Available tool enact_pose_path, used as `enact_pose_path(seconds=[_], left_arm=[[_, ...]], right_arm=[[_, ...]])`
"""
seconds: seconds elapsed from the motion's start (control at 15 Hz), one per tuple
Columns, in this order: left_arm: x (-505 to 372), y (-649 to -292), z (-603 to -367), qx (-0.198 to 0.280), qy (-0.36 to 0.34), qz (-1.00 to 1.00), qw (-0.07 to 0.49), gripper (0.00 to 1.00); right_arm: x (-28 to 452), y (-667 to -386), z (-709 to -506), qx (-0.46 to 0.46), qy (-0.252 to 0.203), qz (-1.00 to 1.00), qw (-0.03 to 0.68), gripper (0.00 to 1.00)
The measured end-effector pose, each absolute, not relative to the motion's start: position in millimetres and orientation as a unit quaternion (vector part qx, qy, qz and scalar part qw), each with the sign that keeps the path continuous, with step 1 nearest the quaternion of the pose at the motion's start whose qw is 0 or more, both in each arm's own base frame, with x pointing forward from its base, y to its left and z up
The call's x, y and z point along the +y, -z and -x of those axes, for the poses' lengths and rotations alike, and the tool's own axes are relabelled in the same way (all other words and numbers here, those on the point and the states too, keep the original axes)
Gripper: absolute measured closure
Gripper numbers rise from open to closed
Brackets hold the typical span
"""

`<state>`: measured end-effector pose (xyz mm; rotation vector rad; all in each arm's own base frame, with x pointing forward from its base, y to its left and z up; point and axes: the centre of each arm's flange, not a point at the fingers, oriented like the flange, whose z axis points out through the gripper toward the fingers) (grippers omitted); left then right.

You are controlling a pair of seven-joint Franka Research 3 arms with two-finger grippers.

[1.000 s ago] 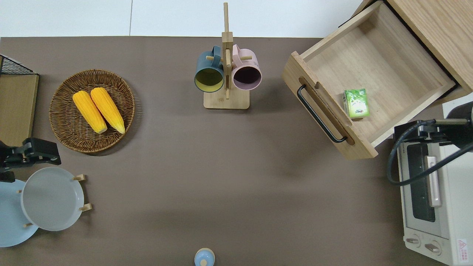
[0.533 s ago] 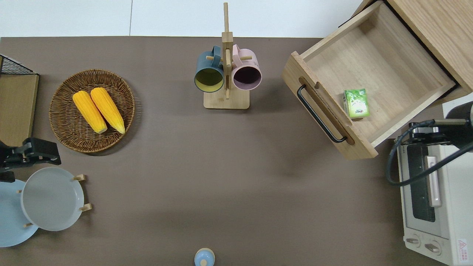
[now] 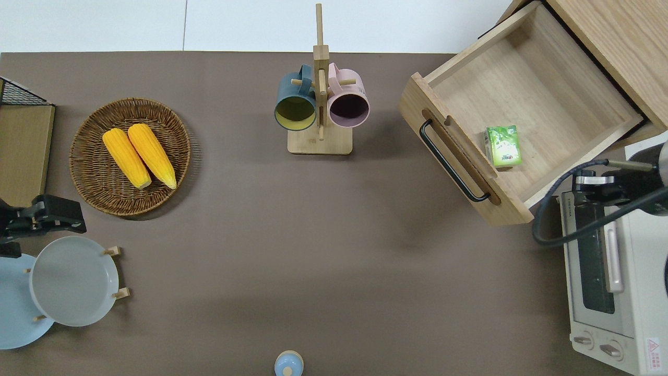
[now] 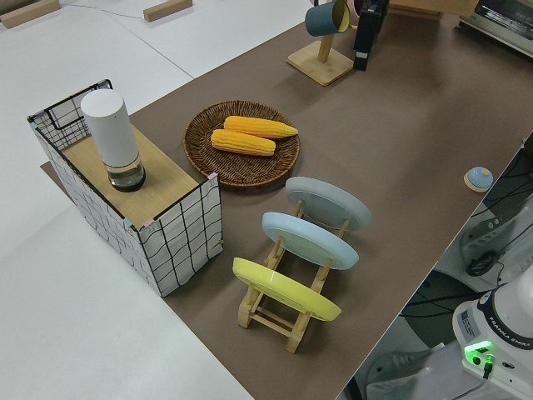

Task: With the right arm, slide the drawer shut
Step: 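Move the right gripper up to the front face of the open drawer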

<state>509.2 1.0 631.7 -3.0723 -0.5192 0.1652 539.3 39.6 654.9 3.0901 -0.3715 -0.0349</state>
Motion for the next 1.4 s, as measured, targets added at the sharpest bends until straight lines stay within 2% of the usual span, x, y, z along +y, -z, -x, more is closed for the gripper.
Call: enact_pose_path(seconds=[0.4,0.6,1.07,1.4], left_arm=[[1,-632,-509,-0.166,-0.053,0.985,0.011,0.00],[1,-632,-509,-0.166,-0.053,0.985,0.011,0.00],[1,-632,-509,-0.166,-0.053,0.985,0.011,0.00],[1,-632,-509,-0.166,-0.053,0.985,0.011,0.00]], right_arm=[[80,-653,-535,-0.262,0.017,-0.965,-0.001,0.97],[101,-650,-532,-0.300,0.021,-0.954,0.001,0.97],[174,-611,-525,-0.360,0.041,-0.932,0.010,0.97],[201,-591,-523,-0.375,0.049,-0.926,0.019,0.97]])
